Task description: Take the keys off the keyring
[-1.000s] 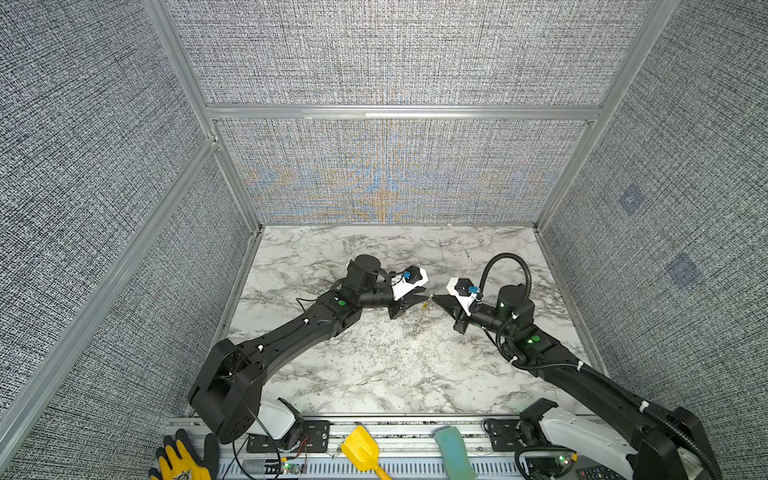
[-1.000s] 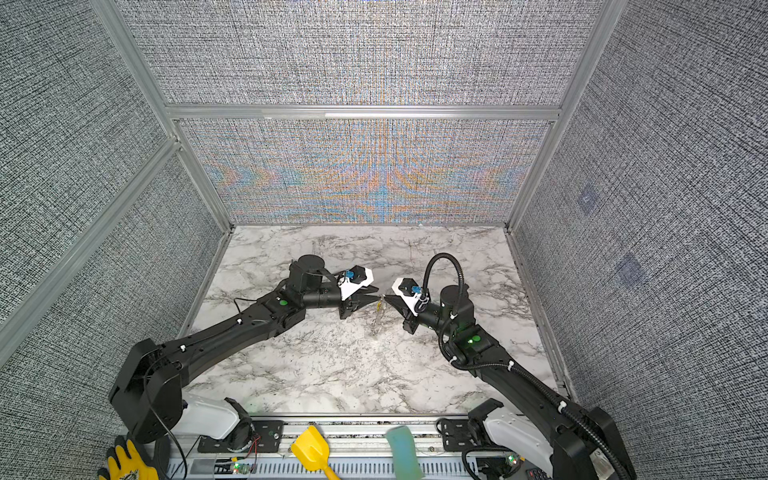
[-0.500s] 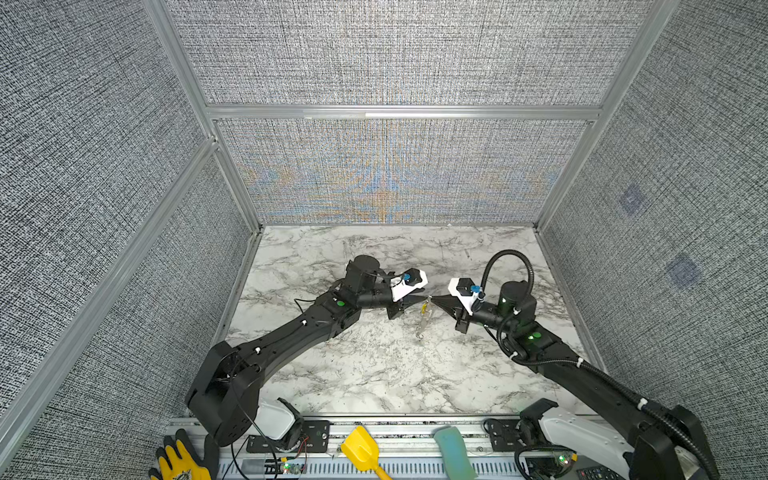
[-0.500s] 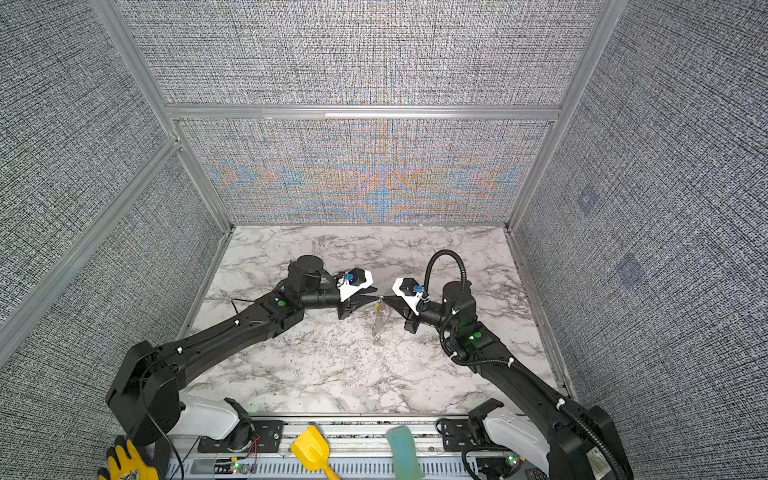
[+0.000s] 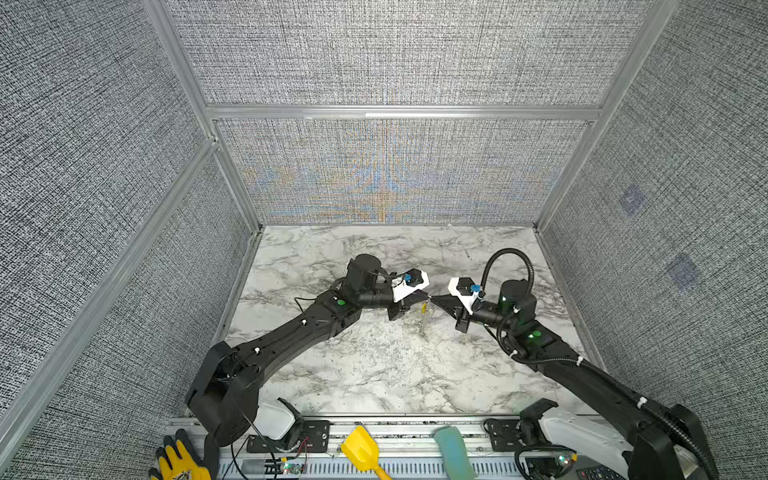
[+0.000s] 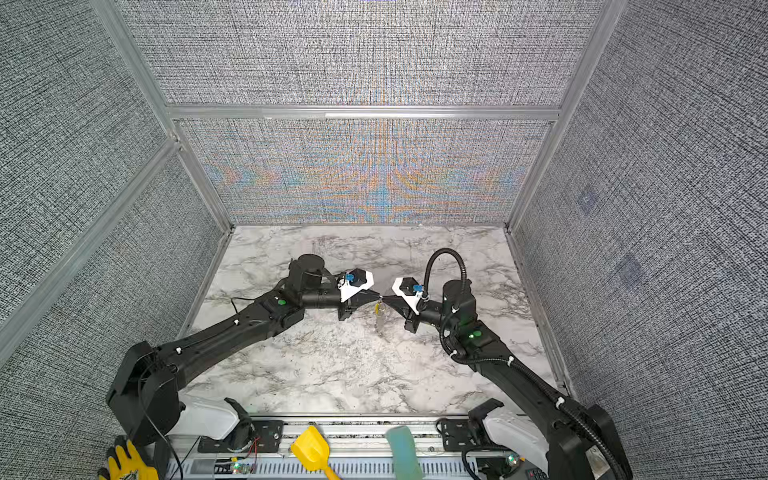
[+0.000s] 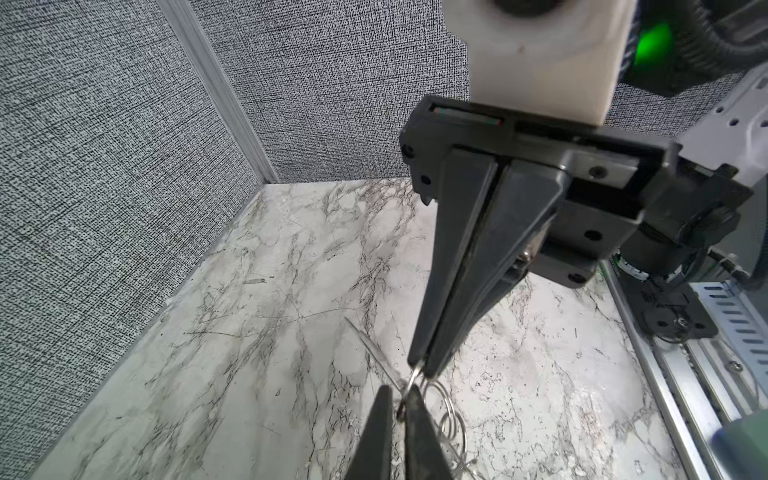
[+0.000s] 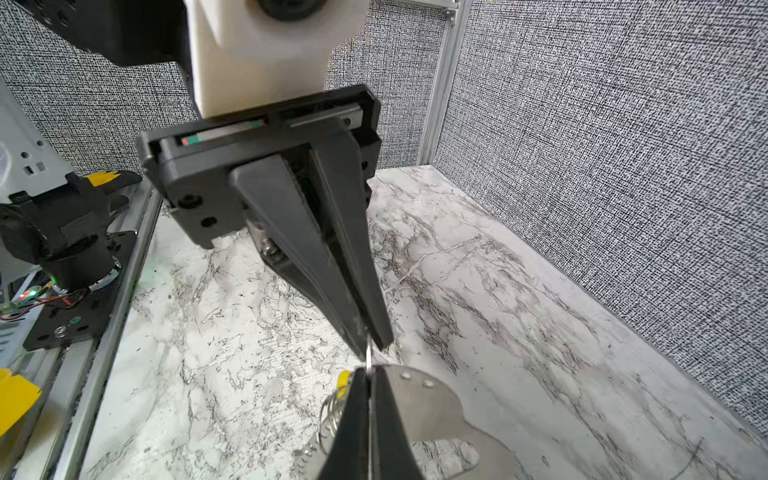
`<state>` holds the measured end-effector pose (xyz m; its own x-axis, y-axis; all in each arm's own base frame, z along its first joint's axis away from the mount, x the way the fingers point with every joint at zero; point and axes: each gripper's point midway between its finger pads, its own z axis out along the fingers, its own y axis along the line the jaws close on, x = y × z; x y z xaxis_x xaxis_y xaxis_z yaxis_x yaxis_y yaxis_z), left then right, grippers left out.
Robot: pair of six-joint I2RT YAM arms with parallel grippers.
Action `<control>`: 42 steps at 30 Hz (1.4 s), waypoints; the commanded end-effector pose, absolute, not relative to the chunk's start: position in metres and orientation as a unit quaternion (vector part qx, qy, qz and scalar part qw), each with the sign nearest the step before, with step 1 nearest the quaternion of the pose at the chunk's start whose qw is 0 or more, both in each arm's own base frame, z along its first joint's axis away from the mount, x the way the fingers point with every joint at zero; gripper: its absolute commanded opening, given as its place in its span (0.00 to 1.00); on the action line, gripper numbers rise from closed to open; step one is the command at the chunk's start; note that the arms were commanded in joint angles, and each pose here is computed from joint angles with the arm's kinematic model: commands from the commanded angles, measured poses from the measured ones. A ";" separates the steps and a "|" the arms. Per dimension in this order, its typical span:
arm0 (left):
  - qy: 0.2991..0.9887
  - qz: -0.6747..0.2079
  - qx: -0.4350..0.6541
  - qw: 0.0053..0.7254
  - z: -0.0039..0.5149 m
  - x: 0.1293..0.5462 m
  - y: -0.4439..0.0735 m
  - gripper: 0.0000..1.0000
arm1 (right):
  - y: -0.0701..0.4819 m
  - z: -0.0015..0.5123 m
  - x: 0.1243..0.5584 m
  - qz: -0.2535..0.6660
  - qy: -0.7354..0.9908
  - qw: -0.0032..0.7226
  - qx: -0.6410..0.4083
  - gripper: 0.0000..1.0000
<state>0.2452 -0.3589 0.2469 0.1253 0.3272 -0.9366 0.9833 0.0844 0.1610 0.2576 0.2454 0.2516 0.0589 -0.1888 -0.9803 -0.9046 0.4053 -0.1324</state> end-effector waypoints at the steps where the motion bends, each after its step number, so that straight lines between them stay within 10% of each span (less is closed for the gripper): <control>1: 0.552 -0.355 0.589 0.473 0.251 0.241 -0.362 0.02 | 0.246 0.261 0.258 0.311 0.597 0.586 -0.451 0.00; 12: 0.564 -0.346 0.598 0.453 0.251 0.243 -0.364 0.00 | 0.230 0.252 0.264 0.235 0.629 0.576 -0.467 0.25; 42: 0.551 -0.350 0.624 0.429 0.249 0.236 -0.370 0.00 | 0.243 0.250 0.252 0.278 0.616 0.538 -0.503 0.05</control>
<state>0.2394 -0.3676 0.2426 0.1272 0.4097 -0.9033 0.9901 0.0016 0.1402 0.2569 0.2394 0.2456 0.0704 -0.3336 -0.9401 -0.9085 0.3676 -0.1985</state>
